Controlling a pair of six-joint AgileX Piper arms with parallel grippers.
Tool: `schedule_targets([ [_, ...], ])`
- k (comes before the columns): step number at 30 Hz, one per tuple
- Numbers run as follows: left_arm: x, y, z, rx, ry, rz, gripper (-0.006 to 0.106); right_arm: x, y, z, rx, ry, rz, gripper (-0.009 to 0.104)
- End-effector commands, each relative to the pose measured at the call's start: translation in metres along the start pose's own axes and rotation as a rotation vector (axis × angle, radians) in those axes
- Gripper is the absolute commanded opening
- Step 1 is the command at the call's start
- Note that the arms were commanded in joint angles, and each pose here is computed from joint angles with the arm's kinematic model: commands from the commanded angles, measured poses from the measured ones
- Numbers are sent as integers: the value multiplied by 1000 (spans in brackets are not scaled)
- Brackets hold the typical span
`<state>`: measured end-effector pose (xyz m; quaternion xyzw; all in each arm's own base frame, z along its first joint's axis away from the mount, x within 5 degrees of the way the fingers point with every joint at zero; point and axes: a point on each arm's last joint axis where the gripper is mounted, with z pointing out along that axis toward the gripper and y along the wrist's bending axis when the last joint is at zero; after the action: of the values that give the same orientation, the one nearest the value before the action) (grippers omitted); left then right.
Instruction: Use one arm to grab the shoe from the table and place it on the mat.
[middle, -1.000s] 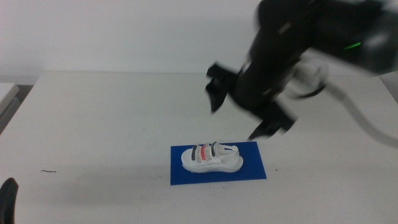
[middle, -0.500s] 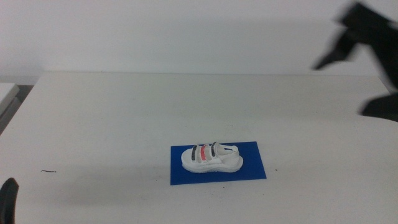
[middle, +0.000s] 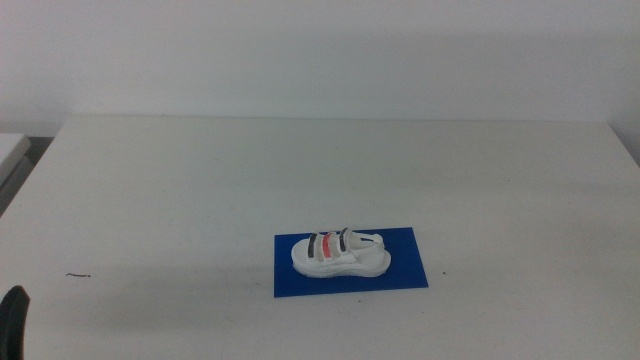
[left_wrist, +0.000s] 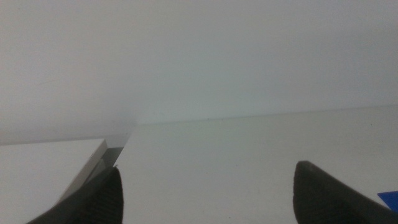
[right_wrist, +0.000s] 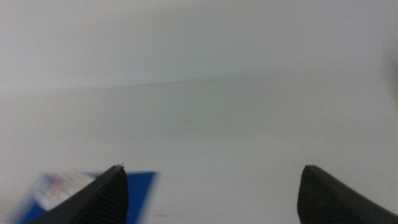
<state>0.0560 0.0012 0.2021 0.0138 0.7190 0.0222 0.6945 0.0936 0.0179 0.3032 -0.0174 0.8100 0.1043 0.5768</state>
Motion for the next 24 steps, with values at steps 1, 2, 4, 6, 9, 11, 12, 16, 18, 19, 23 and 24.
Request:
schedule_targets([
  [1, -1, 0, 0, 1, -7, -5, 94, 16, -2, -5, 15, -93, -329, 74],
  [2, -1, 0, 0, 1, -7, -5, 94, 24, -5, -6, 37, -107, -336, 74],
  [4, -1, 0, 0, 1, -7, -5, 94, 42, -11, -5, 78, -141, -304, 74],
  [6, -1, 0, 0, 1, -7, -5, 94, 58, -15, -7, 105, -182, -281, 74],
  [9, -1, 0, 0, 1, -7, -5, 94, 79, -19, -8, 117, -205, -278, 74],
  [11, -1, 0, 0, 1, -7, -5, 94, 92, -21, -9, 129, -228, -306, 74],
  [12, -1, 0, 0, 1, -7, -5, 94, 99, -22, -9, 133, -249, -314, 74],
  [16, -1, 0, 0, 1, -7, -5, 94, 108, -23, -5, 134, -266, -307, 74],
  [18, -1, 0, 0, 1, -7, -5, 94, 111, -24, -4, 132, -230, -302, 74],
  [19, -1, 0, 0, 1, -7, -5, 94, 110, -24, -5, 131, -234, -296, 74],
  [23, -1, 0, 0, 1, -7, -5, 94, 109, -23, -5, 132, -247, -298, 74],
  [24, -1, 0, 0, 1, -7, -5, 94, 109, -23, -5, 132, -247, -298, 74],
])
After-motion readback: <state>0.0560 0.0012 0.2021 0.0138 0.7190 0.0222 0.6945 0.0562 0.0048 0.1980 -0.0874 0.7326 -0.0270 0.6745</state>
